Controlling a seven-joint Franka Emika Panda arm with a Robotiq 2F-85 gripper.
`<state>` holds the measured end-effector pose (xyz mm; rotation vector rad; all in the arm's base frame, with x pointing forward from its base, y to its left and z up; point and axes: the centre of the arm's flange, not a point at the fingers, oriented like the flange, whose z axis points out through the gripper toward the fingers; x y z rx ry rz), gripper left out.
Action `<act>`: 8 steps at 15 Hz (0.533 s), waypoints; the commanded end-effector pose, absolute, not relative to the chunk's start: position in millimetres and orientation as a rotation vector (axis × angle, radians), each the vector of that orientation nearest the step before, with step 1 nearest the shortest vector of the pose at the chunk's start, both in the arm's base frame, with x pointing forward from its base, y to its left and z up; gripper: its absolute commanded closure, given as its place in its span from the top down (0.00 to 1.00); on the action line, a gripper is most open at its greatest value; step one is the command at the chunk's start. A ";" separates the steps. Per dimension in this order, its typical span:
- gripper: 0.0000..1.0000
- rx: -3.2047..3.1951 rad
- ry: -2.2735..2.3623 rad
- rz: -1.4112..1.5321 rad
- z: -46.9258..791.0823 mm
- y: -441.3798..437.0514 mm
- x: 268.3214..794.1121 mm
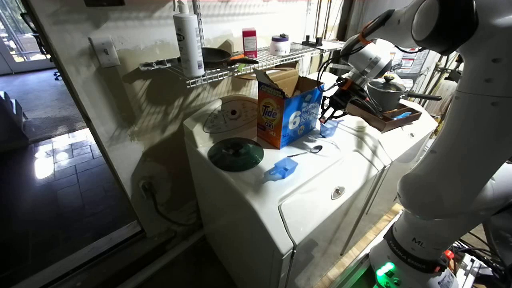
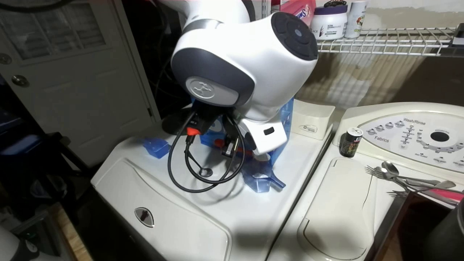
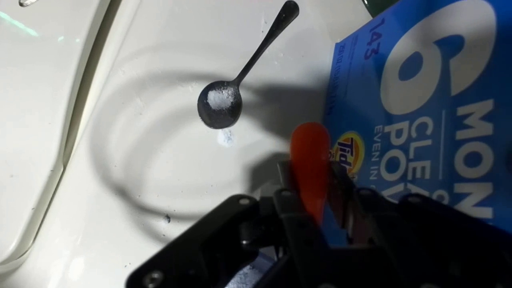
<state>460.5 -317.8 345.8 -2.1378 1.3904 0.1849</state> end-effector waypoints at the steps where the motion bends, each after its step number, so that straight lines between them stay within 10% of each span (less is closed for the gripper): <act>1: 0.06 -2.076 1.362 0.117 346.8 -309.2 447.8; 8: 0.06 -1.997 1.412 0.084 349.8 -313.3 435.0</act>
